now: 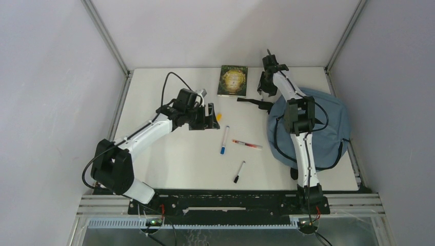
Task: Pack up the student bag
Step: Pick up the stationery from the center of the board.
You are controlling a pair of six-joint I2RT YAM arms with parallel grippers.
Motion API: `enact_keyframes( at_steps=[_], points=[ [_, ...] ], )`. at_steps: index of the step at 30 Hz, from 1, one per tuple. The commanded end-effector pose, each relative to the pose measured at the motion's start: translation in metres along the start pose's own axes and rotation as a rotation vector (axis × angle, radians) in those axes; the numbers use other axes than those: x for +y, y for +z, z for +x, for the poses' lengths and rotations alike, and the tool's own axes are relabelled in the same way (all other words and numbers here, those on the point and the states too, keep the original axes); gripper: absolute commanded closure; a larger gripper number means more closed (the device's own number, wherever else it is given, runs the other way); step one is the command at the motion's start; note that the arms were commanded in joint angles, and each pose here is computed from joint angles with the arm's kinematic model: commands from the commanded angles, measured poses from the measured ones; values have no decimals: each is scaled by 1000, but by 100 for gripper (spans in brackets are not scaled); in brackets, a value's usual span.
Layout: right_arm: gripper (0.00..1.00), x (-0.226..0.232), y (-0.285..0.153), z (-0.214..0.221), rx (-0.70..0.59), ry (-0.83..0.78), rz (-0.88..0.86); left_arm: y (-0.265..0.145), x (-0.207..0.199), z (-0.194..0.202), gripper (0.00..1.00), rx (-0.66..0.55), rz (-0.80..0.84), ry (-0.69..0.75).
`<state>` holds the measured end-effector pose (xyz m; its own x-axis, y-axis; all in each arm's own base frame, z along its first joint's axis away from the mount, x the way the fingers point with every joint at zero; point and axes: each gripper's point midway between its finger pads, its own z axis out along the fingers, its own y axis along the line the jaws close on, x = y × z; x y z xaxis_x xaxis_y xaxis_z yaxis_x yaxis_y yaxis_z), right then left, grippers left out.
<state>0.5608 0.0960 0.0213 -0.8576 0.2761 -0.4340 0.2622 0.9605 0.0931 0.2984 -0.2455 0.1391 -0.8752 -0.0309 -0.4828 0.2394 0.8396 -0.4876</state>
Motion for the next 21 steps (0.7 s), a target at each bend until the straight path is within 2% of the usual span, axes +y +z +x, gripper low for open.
enact_keyframes(
  at_steps=[1,3,4,7,8,9,12,21],
  points=[
    [47,-8,1,9,28,-73,68,-10,-7,-4,19,-43,30,4],
    [54,-6,1,12,27,-90,74,-12,-7,-6,19,-51,27,6],
    [62,-4,1,12,26,-97,74,-13,-8,-7,19,-54,28,7],
    [96,2,-2,12,14,-104,54,-21,-14,-11,18,-60,47,16],
    [100,6,-3,12,13,-100,34,-25,-16,-13,17,-73,49,20],
    [100,11,-5,11,10,-93,6,-29,-16,-17,16,-89,44,23],
    [100,29,-19,1,-2,-59,-115,-46,-7,-31,1,-177,-25,20],
    [100,60,-88,-17,-62,-3,-320,-87,9,-61,0,-342,-87,9]
  ],
)
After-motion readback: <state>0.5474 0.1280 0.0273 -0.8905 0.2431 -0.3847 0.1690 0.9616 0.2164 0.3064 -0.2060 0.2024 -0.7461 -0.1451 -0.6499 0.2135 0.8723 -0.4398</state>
